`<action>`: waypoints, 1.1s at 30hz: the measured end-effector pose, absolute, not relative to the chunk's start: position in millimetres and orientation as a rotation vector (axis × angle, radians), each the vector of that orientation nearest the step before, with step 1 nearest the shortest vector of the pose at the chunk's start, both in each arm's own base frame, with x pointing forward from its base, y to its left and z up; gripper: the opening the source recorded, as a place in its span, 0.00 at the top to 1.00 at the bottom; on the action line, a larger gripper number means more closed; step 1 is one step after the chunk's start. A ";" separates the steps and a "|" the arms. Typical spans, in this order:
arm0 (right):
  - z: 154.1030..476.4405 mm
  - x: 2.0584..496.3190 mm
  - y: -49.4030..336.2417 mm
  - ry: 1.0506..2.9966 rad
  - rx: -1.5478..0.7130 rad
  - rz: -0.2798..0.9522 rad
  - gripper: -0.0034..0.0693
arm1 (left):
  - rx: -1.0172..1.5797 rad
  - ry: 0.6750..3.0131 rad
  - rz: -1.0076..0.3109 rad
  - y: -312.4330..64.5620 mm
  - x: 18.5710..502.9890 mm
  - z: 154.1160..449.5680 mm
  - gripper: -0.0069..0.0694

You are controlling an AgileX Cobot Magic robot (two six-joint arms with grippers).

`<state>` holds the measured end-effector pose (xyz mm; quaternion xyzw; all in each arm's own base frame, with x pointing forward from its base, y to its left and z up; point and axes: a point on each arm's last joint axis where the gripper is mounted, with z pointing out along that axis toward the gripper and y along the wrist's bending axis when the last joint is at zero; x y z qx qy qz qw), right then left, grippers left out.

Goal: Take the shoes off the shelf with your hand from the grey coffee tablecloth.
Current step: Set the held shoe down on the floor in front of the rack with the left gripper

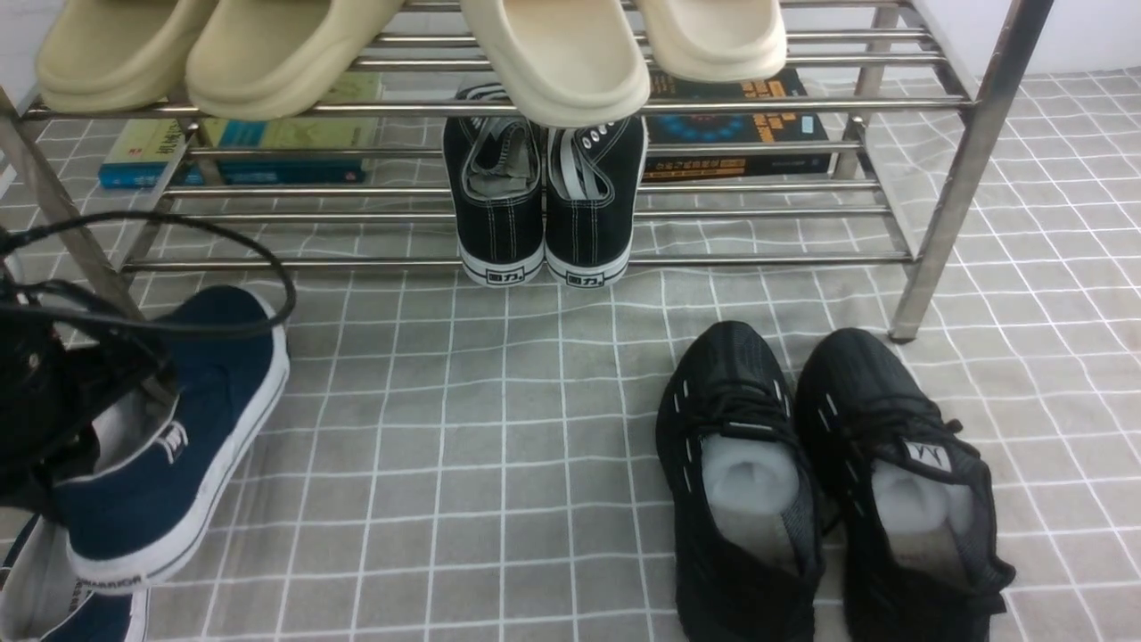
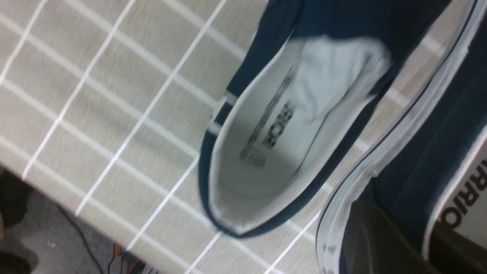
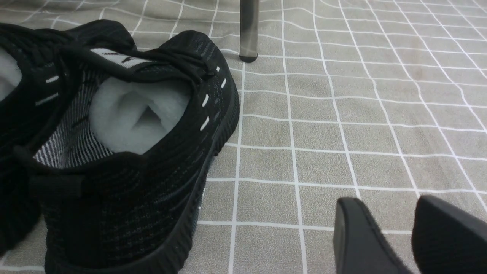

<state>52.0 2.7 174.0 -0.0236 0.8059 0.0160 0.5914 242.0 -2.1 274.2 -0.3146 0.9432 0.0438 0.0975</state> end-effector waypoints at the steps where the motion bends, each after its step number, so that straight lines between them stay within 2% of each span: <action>1: 174.0 52.0 2.7 1.875 -0.055 0.037 0.62 | -0.934 2.796 0.126 -2.3 240.4 272.8 0.87; 9: 174.0 52.0 2.7 1.875 -0.055 0.037 0.62 | -0.973 2.796 -0.020 -10.3 234.8 247.3 0.87; 12: 174.0 52.0 2.7 1.875 -0.055 0.037 0.62 | -0.973 2.794 -0.028 -10.6 233.9 243.1 0.86; 28: 174.0 52.0 2.7 1.875 -0.055 0.037 0.62 | -0.906 2.782 -0.126 -14.7 220.5 260.7 0.86; 33: 174.0 52.0 2.7 1.875 -0.055 0.037 0.62 | -0.896 2.780 -0.112 -13.8 220.8 259.9 0.86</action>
